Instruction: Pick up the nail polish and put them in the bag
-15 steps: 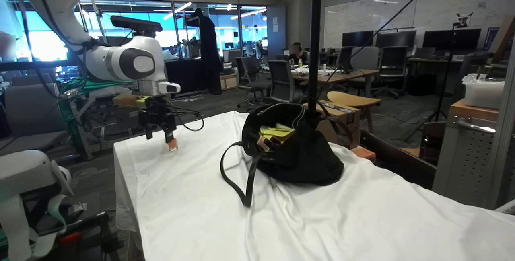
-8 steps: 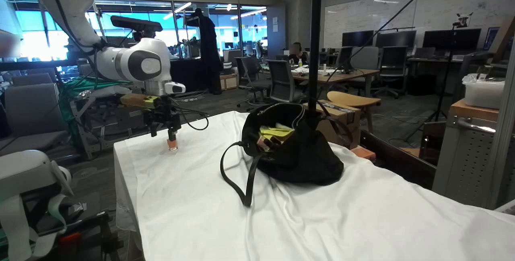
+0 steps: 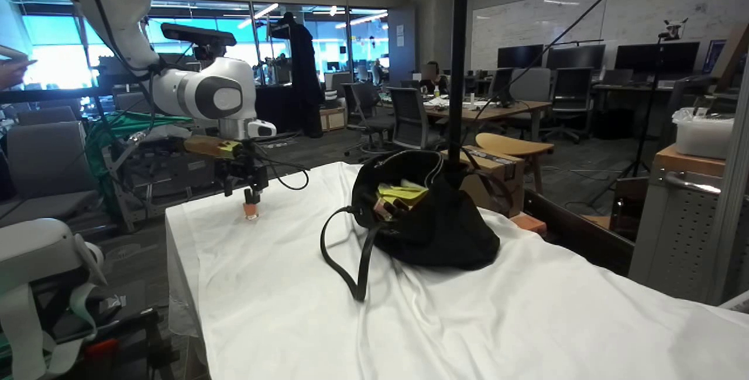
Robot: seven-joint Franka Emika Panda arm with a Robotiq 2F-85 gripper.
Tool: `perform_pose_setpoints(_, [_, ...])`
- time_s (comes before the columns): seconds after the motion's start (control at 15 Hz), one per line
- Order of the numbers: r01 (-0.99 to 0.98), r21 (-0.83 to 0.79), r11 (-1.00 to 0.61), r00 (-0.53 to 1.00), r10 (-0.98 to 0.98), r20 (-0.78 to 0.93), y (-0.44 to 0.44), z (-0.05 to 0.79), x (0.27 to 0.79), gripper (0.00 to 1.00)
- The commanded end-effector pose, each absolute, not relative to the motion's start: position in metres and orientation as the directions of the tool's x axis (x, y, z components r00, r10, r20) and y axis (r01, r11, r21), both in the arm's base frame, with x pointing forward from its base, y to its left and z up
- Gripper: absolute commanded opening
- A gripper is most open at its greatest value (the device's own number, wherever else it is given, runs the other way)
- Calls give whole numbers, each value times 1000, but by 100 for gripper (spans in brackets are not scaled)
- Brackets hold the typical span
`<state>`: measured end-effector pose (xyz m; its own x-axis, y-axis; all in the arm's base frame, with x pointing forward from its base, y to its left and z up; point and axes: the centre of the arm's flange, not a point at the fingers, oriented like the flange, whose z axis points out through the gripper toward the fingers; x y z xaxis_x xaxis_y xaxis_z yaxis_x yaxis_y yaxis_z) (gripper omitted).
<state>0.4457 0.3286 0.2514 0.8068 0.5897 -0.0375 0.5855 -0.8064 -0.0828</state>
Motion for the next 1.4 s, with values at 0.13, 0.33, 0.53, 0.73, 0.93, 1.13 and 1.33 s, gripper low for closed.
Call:
perform_pose_setpoints(0.13, [593, -107, -798, 800, 599, -32, 333, 246, 462, 100])
perform_pose_setpoints(0.33, [591, -109, -799, 801, 597, -37, 332, 240, 465, 100])
perform_pose_setpoints(0.53, [590, -108, -800, 801, 597, -44, 330, 235, 465, 100])
perform_pose_setpoints(0.73, [592, -113, -798, 799, 600, -48, 327, 230, 466, 100])
perform_pose_setpoints(0.93, [595, -115, -795, 796, 603, -55, 324, 225, 465, 100])
perform_pose_setpoints(1.13, [596, -120, -794, 794, 605, -55, 321, 221, 466, 100])
perform_pose_setpoints(1.33, [592, -127, -796, 798, 601, -43, 318, 219, 468, 100])
